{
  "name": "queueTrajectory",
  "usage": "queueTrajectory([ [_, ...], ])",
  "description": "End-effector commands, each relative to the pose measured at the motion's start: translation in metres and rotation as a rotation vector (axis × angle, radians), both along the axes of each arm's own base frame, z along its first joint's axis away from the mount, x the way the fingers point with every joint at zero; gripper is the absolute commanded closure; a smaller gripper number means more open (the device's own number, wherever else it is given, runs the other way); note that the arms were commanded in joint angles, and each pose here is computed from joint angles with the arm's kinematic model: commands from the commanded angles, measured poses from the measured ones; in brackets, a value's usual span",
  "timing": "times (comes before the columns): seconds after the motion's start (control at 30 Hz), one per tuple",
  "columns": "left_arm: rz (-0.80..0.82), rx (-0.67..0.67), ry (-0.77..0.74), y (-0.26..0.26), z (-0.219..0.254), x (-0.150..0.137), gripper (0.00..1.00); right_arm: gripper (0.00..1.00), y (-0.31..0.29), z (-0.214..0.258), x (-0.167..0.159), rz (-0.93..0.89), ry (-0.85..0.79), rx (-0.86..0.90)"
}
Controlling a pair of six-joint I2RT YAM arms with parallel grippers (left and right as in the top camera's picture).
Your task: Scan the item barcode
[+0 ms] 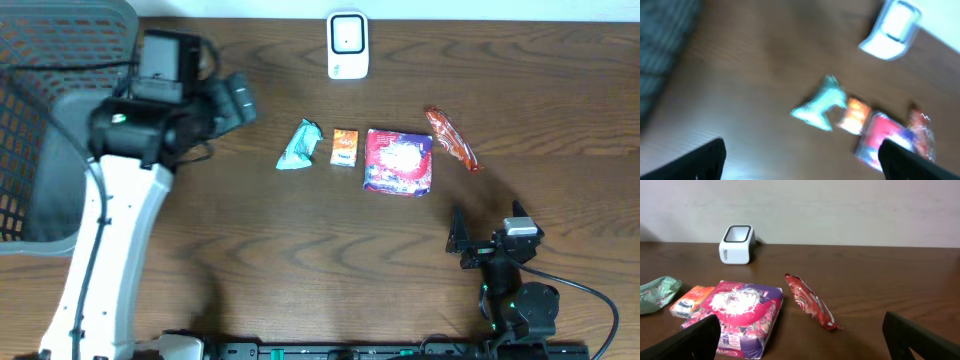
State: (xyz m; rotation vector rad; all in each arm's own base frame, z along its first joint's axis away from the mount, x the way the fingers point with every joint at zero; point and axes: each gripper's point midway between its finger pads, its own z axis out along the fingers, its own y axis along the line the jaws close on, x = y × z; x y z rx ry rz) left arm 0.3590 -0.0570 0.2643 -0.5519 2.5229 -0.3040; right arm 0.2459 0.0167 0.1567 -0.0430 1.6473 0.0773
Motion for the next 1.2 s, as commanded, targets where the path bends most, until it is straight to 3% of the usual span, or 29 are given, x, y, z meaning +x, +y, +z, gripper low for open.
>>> queueTrajectory([
  [0.0,0.106,0.106,0.045,0.041,-0.003,-0.013,0.02,0.01,-0.002,-0.001,0.0,-0.012,0.002,0.014],
  [0.23,0.139,0.111,0.095,0.054,-0.01,-0.021,0.02,0.01,0.001,0.014,0.0,0.009,-0.056,0.048],
  [0.33,0.139,0.111,0.095,0.054,-0.01,-0.021,0.02,0.01,0.041,0.035,-0.008,0.244,-0.079,0.332],
  [0.4,0.139,0.111,0.095,0.054,-0.01,-0.021,0.02,0.01,0.073,0.038,-0.023,0.446,0.003,0.511],
  [0.5,0.139,0.111,0.095,0.054,-0.01,-0.021,0.02,0.01,0.083,0.043,-0.03,0.507,0.066,0.698],
  [0.57,0.139,0.111,0.095,0.054,-0.01,-0.021,0.02,0.01,0.084,0.068,-0.035,0.553,-0.015,0.73],
  [0.67,0.139,0.111,0.095,0.054,-0.01,-0.021,0.02,0.01,0.081,0.127,-0.056,0.641,-0.273,0.674],
  [0.77,0.139,0.111,0.095,0.054,-0.01,-0.021,0.02,0.01,0.075,0.162,-0.063,0.618,-0.349,0.635],
  [0.97,0.139,0.111,0.095,0.054,-0.01,-0.021,0.02,0.01,0.076,0.193,-0.04,0.483,-0.111,0.277],
  [1.17,0.139,0.111,0.095,0.054,-0.01,-0.021,0.02,0.01,0.056,0.177,0.009,0.307,0.453,0.127],
])
